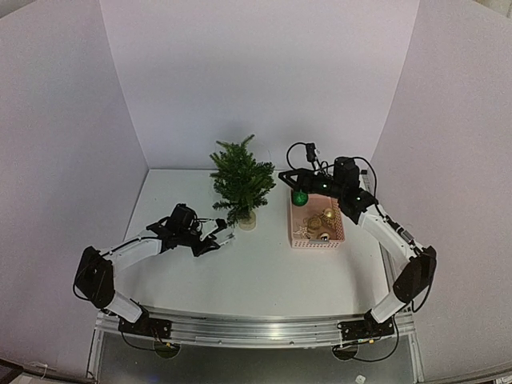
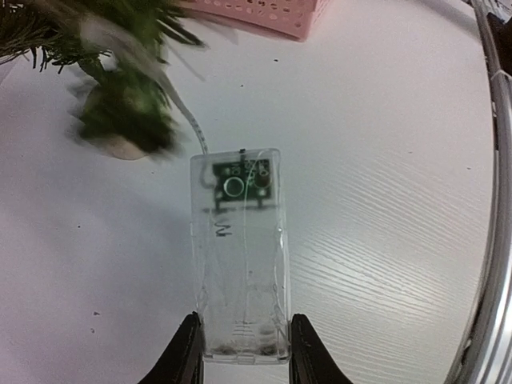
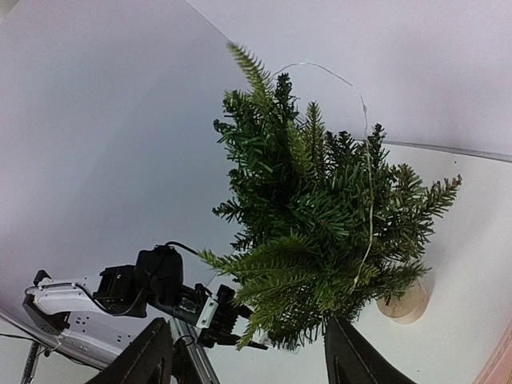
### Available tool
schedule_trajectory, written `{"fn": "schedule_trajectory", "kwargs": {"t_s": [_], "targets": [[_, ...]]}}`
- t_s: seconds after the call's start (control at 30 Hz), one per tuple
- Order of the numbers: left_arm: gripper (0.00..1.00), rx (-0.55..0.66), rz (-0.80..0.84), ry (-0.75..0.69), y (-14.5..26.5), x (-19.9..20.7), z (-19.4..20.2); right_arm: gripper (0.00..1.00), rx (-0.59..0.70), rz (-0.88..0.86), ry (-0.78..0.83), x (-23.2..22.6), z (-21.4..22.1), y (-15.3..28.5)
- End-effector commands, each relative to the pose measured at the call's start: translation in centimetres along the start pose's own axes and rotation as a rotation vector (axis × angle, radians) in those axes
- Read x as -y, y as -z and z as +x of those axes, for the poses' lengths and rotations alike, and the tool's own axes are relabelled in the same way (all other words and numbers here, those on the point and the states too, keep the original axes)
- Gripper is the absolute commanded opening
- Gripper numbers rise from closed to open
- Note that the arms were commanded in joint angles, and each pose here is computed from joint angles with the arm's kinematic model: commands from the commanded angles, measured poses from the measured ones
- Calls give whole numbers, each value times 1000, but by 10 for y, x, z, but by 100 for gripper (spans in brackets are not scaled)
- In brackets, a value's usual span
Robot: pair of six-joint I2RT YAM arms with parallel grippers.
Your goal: Decorate the small christmas tree
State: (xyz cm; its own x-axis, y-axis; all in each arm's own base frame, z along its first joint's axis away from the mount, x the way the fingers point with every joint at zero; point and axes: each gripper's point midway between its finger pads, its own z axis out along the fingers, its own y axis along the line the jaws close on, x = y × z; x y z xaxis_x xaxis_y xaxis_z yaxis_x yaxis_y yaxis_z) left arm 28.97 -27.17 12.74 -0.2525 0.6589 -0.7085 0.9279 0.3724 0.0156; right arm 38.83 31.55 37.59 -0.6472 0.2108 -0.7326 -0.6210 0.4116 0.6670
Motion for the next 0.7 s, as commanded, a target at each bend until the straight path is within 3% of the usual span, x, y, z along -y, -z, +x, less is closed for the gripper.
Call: {"fn": "schedule_trajectory", "kwargs": {"t_s": [0.0,0.47,0.57,0.67], "targets": [[20,91,-145,-109,-12,-31,-22,63,27,-10,19,-9,-5,7],[26,98,-220,-137,-39,-48,-14,63,28,11,9,0,-5,1],[33,94,-203,-151,-43,-46,-10,63,29,17,3,2,-5,0],[52,100,-183,-169,-44,-41,-9,64,32,19,4,3,-6,-1]]}}
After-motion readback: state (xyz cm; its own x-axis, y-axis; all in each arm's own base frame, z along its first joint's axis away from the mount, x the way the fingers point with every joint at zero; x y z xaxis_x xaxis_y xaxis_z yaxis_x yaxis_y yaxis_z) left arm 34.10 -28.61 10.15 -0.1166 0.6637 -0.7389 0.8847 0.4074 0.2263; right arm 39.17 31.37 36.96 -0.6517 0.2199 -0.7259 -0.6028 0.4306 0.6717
